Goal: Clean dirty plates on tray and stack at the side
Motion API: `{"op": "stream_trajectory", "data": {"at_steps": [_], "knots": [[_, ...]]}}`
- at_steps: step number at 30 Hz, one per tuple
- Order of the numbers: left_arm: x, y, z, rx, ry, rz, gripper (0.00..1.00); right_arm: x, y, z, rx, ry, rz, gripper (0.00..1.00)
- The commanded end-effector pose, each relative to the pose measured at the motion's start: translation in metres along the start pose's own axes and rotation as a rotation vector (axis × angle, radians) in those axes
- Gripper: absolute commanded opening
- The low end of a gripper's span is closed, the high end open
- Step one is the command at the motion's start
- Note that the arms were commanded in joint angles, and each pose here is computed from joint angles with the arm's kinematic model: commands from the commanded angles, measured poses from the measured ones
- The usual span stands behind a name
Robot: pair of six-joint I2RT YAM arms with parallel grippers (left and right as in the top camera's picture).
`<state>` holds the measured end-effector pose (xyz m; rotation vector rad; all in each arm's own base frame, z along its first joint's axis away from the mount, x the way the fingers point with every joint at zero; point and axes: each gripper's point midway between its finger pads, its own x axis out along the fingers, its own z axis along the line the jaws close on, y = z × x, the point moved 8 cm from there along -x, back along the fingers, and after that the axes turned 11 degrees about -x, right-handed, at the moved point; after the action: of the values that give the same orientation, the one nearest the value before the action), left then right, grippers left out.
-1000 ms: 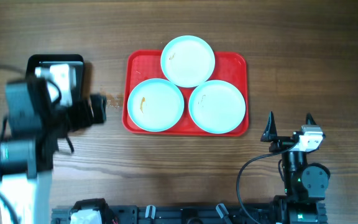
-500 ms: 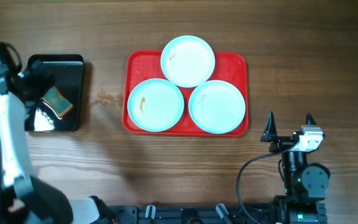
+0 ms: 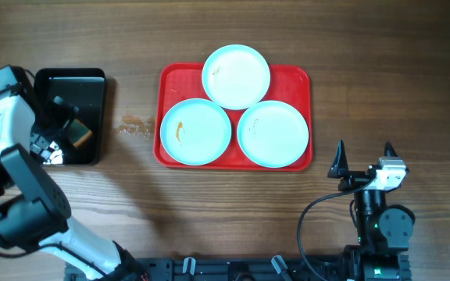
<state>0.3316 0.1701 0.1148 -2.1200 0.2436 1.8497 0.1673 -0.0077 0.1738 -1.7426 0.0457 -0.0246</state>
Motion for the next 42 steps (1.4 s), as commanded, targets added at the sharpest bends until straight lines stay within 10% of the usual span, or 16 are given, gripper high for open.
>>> {"op": "stream_trajectory", "data": {"at_steps": [1,11,22,25,28,38,42], "knots": [[0.023,0.0,-0.005,-0.007,-0.013,0.039,0.89,0.0,-0.001,-0.001,-0.017,0.009,-0.005,1.0],[0.039,0.002,-0.024,0.148,0.14,0.095,0.71,0.0,-0.001,-0.001,-0.017,0.009,-0.005,1.0],[0.041,0.005,-0.023,0.158,0.109,0.091,0.04,0.0,-0.001,-0.001,-0.017,0.009,-0.005,1.0],[0.04,0.004,-0.022,0.157,0.106,0.091,0.04,0.0,-0.001,-0.001,-0.017,0.009,-0.005,1.0],[0.036,-0.002,-0.018,0.143,0.11,0.079,1.0,0.0,-0.001,-0.001,-0.017,0.009,-0.005,1.0],[0.037,-0.021,-0.015,0.117,0.13,0.004,1.0,0.0,-0.001,-0.001,-0.017,0.009,-0.005,1.0],[0.04,-0.026,-0.016,0.117,0.122,-0.032,0.68,0.0,-0.001,-0.001,-0.016,0.009,-0.005,1.0]]}}
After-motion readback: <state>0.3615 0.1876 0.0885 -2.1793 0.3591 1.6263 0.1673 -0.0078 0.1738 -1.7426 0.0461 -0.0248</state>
